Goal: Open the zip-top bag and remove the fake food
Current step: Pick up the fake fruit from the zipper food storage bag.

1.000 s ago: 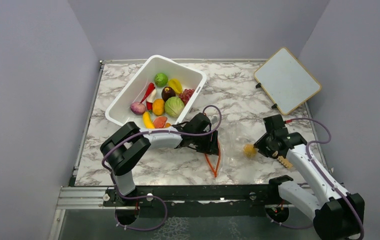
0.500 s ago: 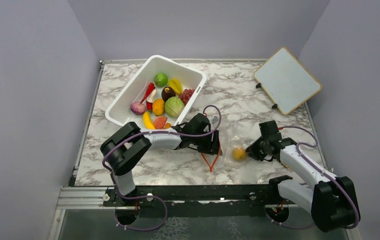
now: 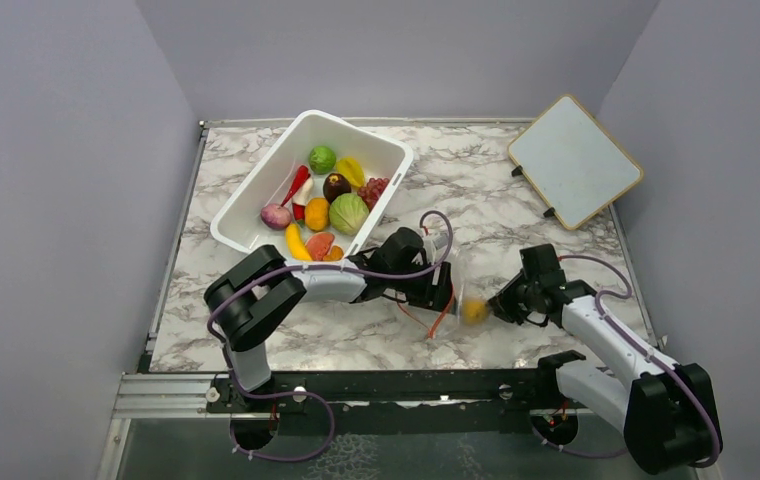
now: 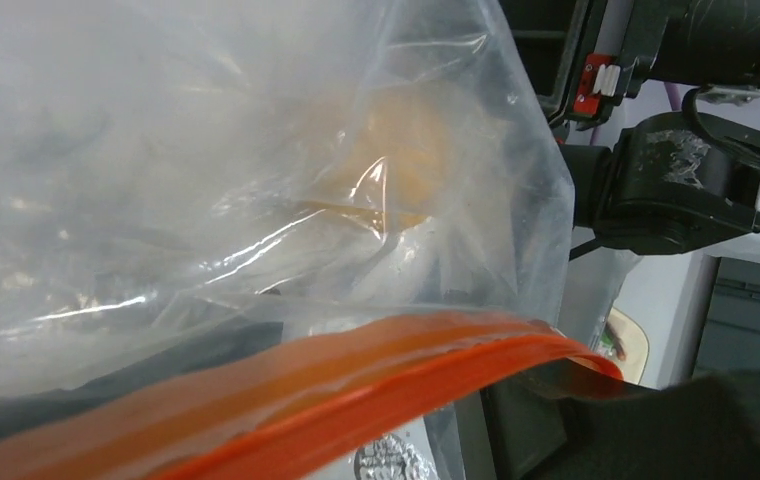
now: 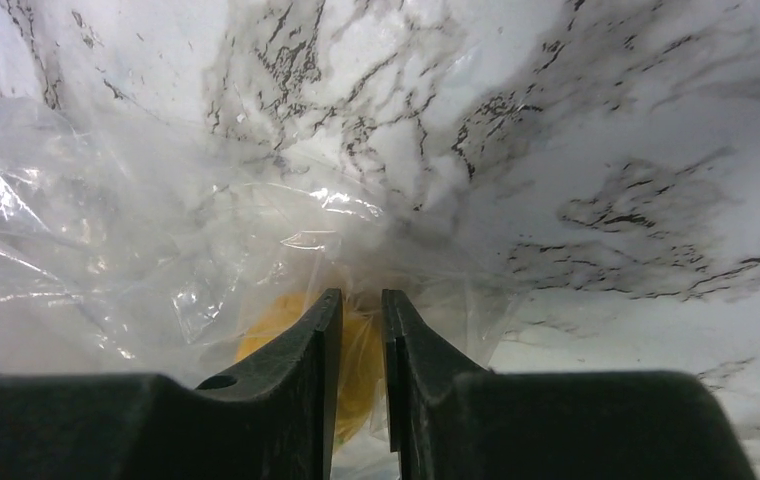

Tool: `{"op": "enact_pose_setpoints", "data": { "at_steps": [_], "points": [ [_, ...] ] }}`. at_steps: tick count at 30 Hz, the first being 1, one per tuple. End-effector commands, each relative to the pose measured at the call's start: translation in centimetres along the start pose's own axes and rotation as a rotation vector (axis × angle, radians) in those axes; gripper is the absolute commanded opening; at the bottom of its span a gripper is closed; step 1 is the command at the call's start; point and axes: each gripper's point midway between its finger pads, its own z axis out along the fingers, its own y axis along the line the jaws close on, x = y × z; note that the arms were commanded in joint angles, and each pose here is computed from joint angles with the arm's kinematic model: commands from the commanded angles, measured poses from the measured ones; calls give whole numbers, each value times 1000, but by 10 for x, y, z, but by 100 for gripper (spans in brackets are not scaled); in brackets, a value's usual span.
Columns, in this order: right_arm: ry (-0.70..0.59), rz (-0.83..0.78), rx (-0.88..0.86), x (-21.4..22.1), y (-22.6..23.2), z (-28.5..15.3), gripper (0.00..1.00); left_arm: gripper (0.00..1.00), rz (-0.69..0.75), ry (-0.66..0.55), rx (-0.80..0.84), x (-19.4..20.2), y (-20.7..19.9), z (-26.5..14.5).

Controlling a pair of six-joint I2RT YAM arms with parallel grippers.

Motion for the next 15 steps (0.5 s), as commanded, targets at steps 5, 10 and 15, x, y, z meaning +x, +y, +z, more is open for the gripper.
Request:
{"op": "enact_pose_setpoints", "data": {
  "at_steps": [5, 10, 15],
  "points": [
    [107, 37, -50, 24, -1, 4, 21, 63, -14, 1, 55, -12, -14, 20],
    [120, 39, -59, 27, -2, 5, 21, 63, -6, 38, 60, -2, -15, 29],
    [119, 33, -73, 26, 2, 3, 20, 67, -11, 55, -5, 9, 5, 34]
  ]
}}
